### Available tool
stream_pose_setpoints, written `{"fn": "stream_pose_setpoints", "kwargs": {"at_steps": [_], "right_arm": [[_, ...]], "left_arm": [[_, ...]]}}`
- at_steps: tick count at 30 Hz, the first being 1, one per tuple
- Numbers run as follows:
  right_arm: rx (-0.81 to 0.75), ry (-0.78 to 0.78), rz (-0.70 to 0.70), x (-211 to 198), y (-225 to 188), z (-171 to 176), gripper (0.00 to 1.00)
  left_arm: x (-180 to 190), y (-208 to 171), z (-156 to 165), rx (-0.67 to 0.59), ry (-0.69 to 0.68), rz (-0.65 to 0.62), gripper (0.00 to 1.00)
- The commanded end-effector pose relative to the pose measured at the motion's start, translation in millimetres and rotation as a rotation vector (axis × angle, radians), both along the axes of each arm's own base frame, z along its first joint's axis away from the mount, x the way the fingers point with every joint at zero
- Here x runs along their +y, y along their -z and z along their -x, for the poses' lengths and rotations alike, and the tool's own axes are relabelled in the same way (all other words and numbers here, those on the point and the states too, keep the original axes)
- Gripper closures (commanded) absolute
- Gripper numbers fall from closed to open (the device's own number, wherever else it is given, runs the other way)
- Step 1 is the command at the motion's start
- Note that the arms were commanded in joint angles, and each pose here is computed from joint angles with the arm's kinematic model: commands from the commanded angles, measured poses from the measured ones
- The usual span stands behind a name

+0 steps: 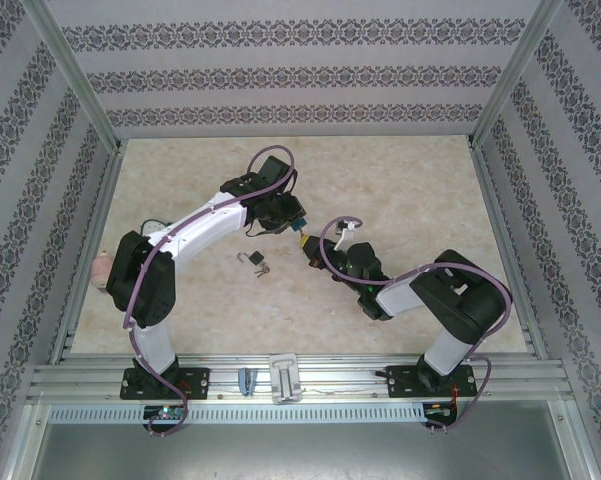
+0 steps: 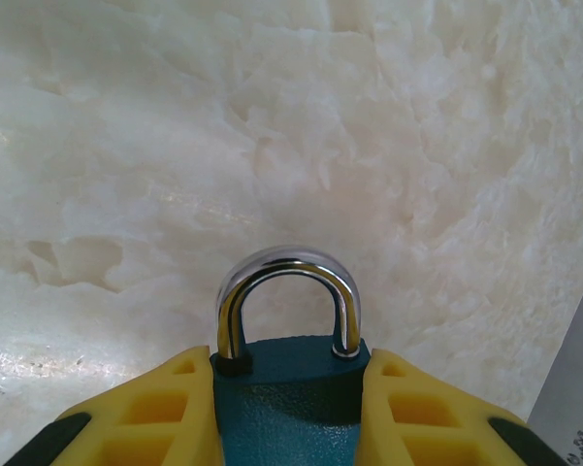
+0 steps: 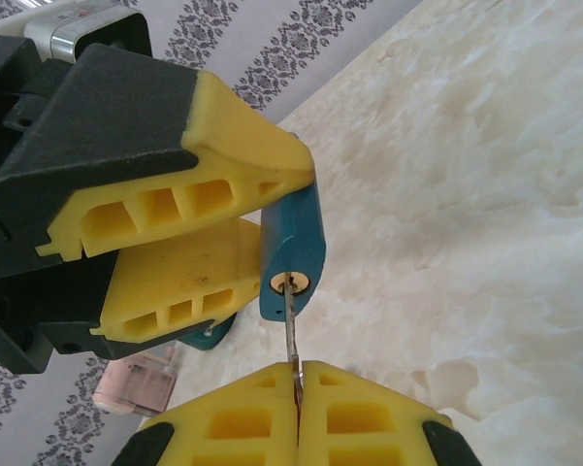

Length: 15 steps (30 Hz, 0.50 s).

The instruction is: Unlock with the key

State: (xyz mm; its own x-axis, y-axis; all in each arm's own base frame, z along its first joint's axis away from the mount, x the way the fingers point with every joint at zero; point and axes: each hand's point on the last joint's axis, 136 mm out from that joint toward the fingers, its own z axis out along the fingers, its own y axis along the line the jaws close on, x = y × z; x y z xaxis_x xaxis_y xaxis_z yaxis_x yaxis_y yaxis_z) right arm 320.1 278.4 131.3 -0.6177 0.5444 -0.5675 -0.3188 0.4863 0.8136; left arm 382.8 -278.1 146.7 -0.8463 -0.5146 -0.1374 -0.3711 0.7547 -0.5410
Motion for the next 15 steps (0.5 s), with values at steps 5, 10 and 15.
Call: {"fn": "stream_pose_setpoints", "kwargs": {"at_steps": [5, 10, 15], "right_arm": [[-0.086, 0.033, -0.156, -12, -50, -8, 1.00], [-0.065, 0.024, -0.169, -11, -47, -7, 1.00], [-0.023, 0.015, -0.193, -9, -40, -12, 1.00]], "left_arm": [[-3, 7, 25, 0.061, 0.076, -0.065, 0.72], [-2, 7, 24, 0.057, 0.076, -0.067, 0.72], [-3, 7, 24, 0.058, 0.071, -0.062, 0.72]]}}
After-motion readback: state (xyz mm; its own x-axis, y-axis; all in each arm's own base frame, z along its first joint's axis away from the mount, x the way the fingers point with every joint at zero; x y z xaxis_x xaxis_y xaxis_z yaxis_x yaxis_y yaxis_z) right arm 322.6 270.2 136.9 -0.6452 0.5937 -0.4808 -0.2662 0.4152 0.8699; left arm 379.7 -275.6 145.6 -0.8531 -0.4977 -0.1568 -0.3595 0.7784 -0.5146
